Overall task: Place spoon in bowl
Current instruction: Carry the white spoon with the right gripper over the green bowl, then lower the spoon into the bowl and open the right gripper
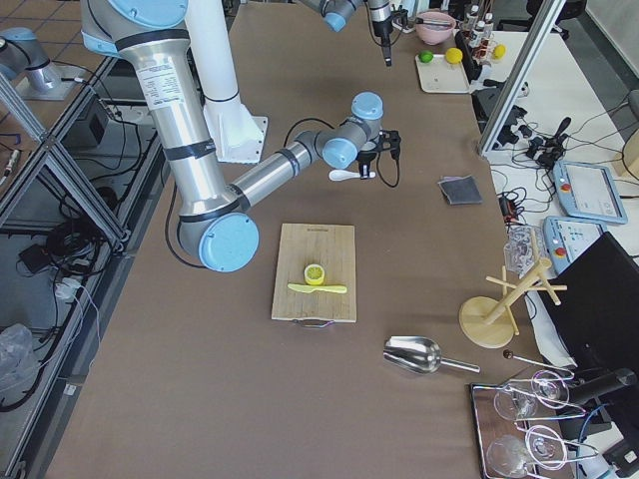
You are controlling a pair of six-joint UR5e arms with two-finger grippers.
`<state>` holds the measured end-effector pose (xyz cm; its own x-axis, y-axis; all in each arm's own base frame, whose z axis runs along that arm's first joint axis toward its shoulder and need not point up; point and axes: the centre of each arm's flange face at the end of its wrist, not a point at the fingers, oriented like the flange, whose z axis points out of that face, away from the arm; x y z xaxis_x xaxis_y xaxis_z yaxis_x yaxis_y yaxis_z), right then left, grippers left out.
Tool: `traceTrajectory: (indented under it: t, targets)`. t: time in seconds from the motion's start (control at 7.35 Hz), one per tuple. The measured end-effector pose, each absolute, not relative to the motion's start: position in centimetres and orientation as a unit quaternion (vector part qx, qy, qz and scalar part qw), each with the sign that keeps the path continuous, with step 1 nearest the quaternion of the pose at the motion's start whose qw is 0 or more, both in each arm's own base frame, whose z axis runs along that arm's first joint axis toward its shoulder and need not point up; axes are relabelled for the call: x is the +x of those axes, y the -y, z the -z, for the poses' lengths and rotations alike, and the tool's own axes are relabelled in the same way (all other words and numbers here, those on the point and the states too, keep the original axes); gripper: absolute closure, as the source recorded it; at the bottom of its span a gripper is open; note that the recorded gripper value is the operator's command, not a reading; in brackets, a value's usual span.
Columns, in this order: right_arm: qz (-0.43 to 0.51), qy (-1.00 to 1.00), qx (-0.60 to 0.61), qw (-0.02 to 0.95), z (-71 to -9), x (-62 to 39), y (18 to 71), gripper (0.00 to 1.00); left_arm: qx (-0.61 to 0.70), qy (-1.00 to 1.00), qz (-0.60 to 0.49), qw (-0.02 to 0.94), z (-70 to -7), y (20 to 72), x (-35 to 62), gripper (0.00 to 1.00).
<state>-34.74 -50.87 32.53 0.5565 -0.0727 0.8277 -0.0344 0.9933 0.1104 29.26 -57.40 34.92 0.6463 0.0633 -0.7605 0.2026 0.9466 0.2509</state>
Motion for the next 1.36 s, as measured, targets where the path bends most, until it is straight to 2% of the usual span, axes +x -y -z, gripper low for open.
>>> traceTrajectory:
  t: [0.54,0.95,1.36]
  targets:
    - [-0.027,0.483,0.103,0.869,-21.0,-44.8,54.1,1.0,0.148,-0.371,-0.012,0.917,-47.2,58.7,15.7,0.02]
    - [-0.054,0.472,0.138,0.869,-15.5,-52.7,53.3,1.0,0.139,-0.365,-0.017,0.92,-49.7,57.9,14.1,0.02]
    - [-0.069,0.452,0.167,0.873,-14.3,-56.3,52.2,1.0,0.134,-0.363,-0.017,0.922,-50.4,57.9,14.3,0.02]
